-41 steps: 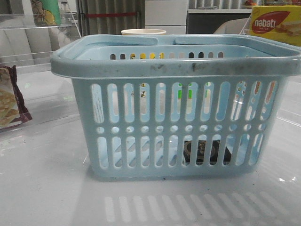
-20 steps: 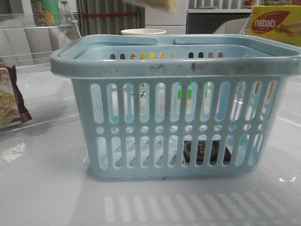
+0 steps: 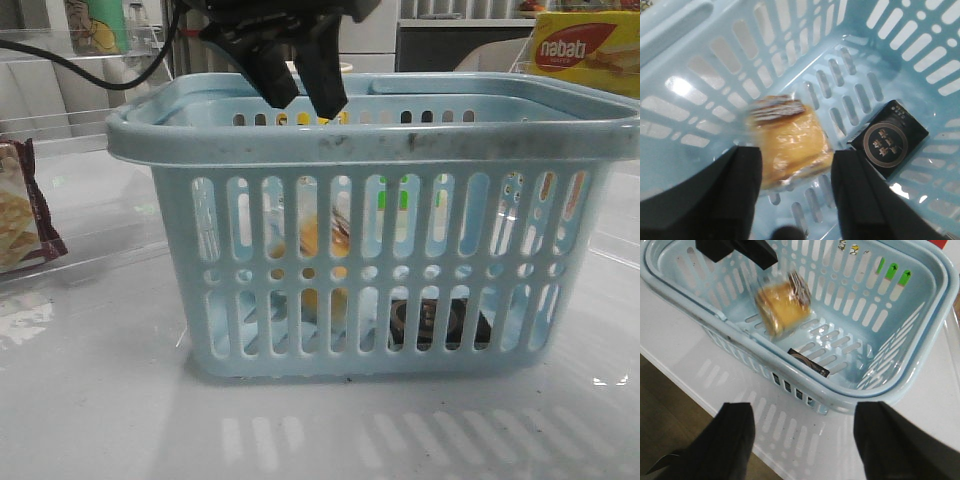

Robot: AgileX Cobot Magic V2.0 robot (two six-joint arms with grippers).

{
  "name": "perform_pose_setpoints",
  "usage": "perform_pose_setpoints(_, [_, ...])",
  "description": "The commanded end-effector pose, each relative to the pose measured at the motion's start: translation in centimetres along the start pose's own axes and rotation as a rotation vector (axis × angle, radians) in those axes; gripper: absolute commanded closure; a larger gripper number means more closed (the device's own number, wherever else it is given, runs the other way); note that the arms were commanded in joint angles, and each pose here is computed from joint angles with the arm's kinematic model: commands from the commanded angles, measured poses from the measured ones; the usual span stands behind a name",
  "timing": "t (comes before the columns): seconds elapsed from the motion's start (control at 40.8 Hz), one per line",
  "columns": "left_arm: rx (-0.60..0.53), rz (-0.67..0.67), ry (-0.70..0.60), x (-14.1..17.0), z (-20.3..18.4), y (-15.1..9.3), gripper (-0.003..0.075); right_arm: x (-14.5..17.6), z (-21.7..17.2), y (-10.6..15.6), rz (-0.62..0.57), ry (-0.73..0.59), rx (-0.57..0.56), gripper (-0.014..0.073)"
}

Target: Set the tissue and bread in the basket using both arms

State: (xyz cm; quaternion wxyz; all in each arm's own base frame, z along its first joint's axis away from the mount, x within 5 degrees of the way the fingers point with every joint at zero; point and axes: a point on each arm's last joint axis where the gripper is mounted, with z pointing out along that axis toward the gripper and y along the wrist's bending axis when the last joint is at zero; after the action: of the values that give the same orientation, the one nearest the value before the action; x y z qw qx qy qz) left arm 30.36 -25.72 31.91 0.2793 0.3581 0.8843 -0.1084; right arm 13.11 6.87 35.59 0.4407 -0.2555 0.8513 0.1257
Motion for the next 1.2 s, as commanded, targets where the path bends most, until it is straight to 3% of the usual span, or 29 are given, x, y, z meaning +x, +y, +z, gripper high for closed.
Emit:
perform_pose_setpoints(0.0, [-0.002,0.014,-0.17,-1.6,-4.4,-0.4,0.0284,-1.3,-0.8,-0.1,-0.013,-0.098,0.015,0.0056])
perform_pose_setpoints(0.294, [-0.012,0.022,-0.312,-0.2,-11.9,-0.7,0.0286,-1.3,-0.8,-0.1,-0.013,-0.098,0.015,0.0056])
perform_pose_setpoints(0.564, [-0.024,0.023,-0.466,5.8,-18.2,-1.2,0.0286,-1.3,-0.8,-0.1,-0.013,-0.098,0.015,0.0056])
perform_pose_setpoints(0.957, [-0.027,0.022,-0.53,17.0,-20.9,-1.9,0.0286,-1.3,-0.8,-0.1,-0.013,-0.098,0.015,0.0056])
perform_pose_setpoints(1.177, [-0.031,0.024,-0.566,20.2,-21.1,-2.1,0.0286,-0.6,-0.8,-0.5,-0.073,-0.026,0.064,0.0056])
